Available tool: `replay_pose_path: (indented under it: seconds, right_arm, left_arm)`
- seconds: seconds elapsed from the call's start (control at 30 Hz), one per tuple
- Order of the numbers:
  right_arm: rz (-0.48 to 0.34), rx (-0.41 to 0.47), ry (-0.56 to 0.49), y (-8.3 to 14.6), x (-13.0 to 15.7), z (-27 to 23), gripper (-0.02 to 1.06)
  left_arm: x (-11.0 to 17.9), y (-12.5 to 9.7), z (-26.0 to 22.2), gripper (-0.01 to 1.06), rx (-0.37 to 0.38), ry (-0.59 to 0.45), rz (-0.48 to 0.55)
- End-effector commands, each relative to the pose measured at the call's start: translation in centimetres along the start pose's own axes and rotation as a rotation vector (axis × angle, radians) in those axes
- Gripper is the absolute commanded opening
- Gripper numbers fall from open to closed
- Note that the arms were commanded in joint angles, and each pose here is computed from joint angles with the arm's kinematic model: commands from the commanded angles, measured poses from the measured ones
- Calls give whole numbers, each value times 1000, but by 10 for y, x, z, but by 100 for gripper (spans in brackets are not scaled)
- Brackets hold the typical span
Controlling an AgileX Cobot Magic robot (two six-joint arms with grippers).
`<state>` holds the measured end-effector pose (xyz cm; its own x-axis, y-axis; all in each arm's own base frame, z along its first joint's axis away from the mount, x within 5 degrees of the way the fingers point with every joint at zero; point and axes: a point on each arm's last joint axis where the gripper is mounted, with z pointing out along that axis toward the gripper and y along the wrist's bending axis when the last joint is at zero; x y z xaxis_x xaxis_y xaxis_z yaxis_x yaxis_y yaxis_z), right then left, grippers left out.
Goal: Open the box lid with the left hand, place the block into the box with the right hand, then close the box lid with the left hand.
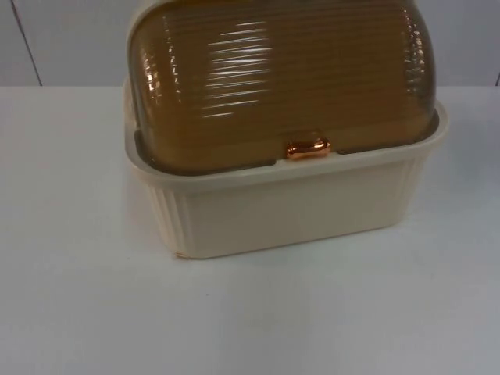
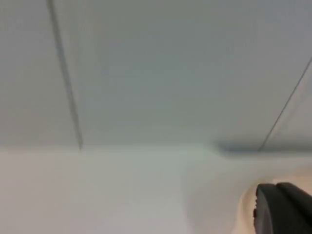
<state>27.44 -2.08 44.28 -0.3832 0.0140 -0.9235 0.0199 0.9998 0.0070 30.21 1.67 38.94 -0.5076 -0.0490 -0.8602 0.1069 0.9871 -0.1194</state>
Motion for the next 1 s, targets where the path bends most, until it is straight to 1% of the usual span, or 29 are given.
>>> replay_pose_path:
  seconds: [0.0, 0.03, 0.13, 0.27, 0.37, 0.4, 0.47, 0.53, 0.57, 0.63, 0.7, 0.73, 0.87, 0.97]
  right_arm:
    - [-3, 1, -20, -1, -3, -4, 104]
    - [-3, 1, -23, -1, -3, -4, 104]
    - [-3, 0, -15, 0, -2, -4, 104]
    - [-3, 0, -13, 0, -2, -4, 104]
    - [-3, 0, -12, 0, -2, -4, 104]
    - [-3, 0, -12, 0, -2, -4, 104]
    - [-3, 0, -12, 0, -2, -4, 104]
    - [-3, 0, -12, 0, -2, -4, 104]
    - [-3, 0, -12, 0, -2, -4, 104]
    - [-3, 0, -12, 0, -2, -4, 104]
    - [-3, 0, -14, 0, -2, -4, 104]
    - [-3, 0, -14, 0, -2, -4, 104]
    - [-3, 0, -14, 0, -2, -4, 104]
    - [-3, 0, -13, 0, -2, -4, 104]
  left_arm:
    - [13, 7, 9, 0, -16, 109, 7]
    - [20, 11, 14, 0, -42, 126, -15]
    - [31, 16, 22, 0, -74, 113, -42]
    - [38, 18, 25, 0, -91, 121, -32]
    - [38, 18, 25, 3, -92, 120, -32]
    - [37, 18, 25, 8, -92, 116, -34]
    - [37, 17, 25, 22, -89, 114, -31]
    - [38, 12, 27, 44, -81, 123, 2]
    - [38, 12, 27, 44, -81, 123, 2]
    - [38, 5, 28, 67, -64, 127, 21]
    - [38, -1, 29, 94, -47, 130, 38]
    - [38, -5, 30, 104, -39, 131, 46]
    - [35, -8, 30, 105, -32, 118, 54]
    - [28, -9, 27, 105, -30, 93, 55]
